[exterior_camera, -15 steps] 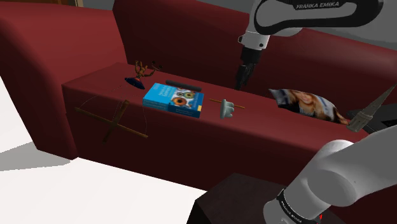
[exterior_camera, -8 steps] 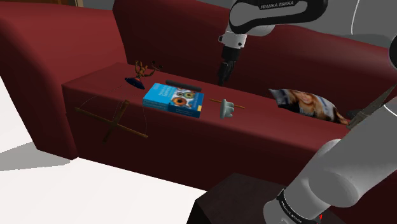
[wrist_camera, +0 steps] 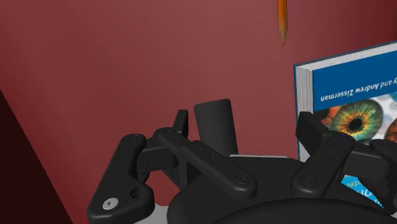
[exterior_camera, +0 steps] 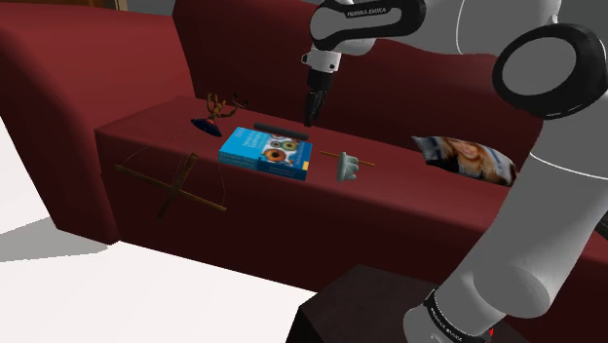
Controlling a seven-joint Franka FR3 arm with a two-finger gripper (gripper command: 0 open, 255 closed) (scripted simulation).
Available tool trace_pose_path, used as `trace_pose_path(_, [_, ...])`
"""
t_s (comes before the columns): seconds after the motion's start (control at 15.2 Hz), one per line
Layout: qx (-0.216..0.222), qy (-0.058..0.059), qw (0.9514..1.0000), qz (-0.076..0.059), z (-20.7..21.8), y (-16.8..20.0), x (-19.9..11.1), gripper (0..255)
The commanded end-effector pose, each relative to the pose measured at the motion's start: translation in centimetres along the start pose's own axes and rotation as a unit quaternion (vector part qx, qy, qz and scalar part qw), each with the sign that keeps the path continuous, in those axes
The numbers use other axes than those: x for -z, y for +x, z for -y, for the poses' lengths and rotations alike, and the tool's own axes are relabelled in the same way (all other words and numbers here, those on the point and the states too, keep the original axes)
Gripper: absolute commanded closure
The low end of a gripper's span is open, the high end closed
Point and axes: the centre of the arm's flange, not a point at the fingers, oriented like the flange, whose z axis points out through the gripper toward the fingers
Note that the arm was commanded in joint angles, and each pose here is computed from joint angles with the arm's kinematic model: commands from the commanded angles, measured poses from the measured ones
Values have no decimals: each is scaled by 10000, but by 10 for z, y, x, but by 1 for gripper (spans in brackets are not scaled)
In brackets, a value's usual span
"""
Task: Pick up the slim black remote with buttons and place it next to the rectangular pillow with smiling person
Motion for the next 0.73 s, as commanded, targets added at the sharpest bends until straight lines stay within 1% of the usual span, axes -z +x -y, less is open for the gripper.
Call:
trace_pose_path(0.0, [184,42,9998,-11,-6,23,-4,0])
trace_pose_path(0.26, [536,121,9985,-31,-16,74,-13,0])
trace_pose_path(0.33, [566,128,9983,-33,-16,79,-14,0])
trace_pose_path(0.66, [566,128,9983,-33,-15,79,-41,0])
